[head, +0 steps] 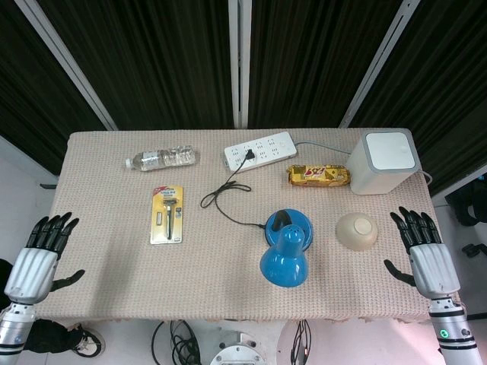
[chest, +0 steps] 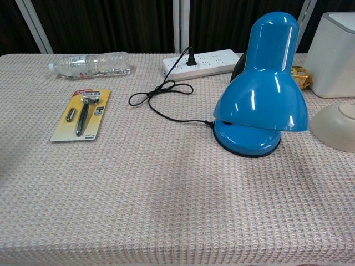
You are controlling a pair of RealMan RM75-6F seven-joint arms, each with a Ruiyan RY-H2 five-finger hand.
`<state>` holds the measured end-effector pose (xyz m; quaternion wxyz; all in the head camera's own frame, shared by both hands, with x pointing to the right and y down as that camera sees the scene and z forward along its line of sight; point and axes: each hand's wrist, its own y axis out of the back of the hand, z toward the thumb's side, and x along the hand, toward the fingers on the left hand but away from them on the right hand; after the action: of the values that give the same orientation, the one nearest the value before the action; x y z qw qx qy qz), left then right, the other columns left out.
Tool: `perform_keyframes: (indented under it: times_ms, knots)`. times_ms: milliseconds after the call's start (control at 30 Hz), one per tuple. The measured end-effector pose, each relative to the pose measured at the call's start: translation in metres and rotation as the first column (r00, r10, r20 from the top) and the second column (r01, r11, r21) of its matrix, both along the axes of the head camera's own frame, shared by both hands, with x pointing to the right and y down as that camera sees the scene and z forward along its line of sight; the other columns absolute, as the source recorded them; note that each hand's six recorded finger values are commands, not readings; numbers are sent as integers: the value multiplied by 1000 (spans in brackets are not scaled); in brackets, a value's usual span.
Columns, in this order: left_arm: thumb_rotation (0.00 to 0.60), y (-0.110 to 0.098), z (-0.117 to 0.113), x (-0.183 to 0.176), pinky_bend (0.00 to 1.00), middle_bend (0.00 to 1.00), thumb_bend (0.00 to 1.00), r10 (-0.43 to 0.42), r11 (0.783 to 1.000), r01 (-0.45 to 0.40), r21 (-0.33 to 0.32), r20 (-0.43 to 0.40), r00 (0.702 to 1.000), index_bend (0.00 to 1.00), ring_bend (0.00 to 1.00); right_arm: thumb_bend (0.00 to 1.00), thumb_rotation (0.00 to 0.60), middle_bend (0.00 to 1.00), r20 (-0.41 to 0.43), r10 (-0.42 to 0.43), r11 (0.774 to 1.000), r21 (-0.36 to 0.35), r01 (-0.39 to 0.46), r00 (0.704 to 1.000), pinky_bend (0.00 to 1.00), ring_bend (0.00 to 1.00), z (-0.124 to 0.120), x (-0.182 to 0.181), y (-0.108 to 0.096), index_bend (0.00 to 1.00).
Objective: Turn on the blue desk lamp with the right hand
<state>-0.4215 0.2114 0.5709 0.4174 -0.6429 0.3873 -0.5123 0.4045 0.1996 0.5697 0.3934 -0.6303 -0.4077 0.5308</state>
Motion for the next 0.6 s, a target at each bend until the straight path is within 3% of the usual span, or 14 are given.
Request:
perform_keyframes:
  times_ms: [600]
  knots:
    - [600, 1, -3, 6, 0, 0, 45, 14, 1000, -14, 7, -1, 1000, 0, 0, 150, 600, 0, -13, 9, 1000, -6, -9, 1000, 0, 0, -5, 6, 5, 0]
